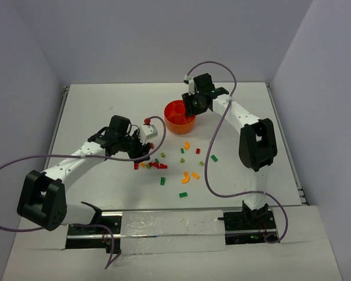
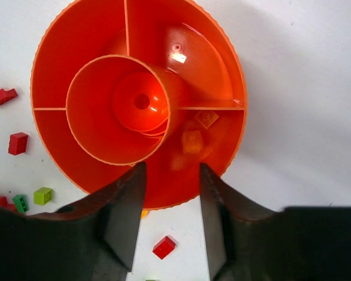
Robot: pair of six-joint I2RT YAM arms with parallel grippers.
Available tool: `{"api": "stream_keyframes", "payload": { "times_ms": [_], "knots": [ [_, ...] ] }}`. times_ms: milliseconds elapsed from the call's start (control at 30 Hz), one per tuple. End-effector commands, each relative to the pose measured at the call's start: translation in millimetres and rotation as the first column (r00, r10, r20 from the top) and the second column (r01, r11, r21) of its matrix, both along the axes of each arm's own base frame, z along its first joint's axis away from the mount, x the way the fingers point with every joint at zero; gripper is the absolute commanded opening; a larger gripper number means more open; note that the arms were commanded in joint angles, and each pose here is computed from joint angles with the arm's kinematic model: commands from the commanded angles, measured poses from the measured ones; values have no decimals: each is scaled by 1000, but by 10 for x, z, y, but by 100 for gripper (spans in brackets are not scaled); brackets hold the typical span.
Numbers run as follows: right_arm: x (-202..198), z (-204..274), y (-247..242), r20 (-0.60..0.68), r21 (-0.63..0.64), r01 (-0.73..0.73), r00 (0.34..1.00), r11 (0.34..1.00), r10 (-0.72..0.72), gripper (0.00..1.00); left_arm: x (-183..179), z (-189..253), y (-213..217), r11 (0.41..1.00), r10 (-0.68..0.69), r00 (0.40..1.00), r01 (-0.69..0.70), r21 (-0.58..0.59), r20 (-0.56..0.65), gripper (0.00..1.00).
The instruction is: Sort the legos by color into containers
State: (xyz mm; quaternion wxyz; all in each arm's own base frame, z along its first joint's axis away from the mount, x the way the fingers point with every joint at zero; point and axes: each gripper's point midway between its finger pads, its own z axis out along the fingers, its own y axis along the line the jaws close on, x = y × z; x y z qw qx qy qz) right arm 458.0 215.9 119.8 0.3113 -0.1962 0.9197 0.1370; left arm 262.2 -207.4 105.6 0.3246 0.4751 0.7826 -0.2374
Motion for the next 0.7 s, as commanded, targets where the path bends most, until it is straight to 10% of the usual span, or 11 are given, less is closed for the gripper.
{"api": "stream_keyframes", "payload": {
  "times_ms": [0, 367, 667],
  "knots": [
    [84, 183, 92, 47, 27, -3, 999, 1000, 2, 51, -143, 104, -120, 991, -136, 989, 137, -5, 50, 58],
    [-96, 404, -20, 78, 23, 10, 997, 1000, -12, 76, -814, -72, -296, 909, -406, 913, 408, 87, -46, 57],
    [-291, 525, -195, 64, 34, 16, 998, 999, -18, 91, -988, -16, -380, 596, -802, 571, 785, 167, 178, 60]
  ]
}}
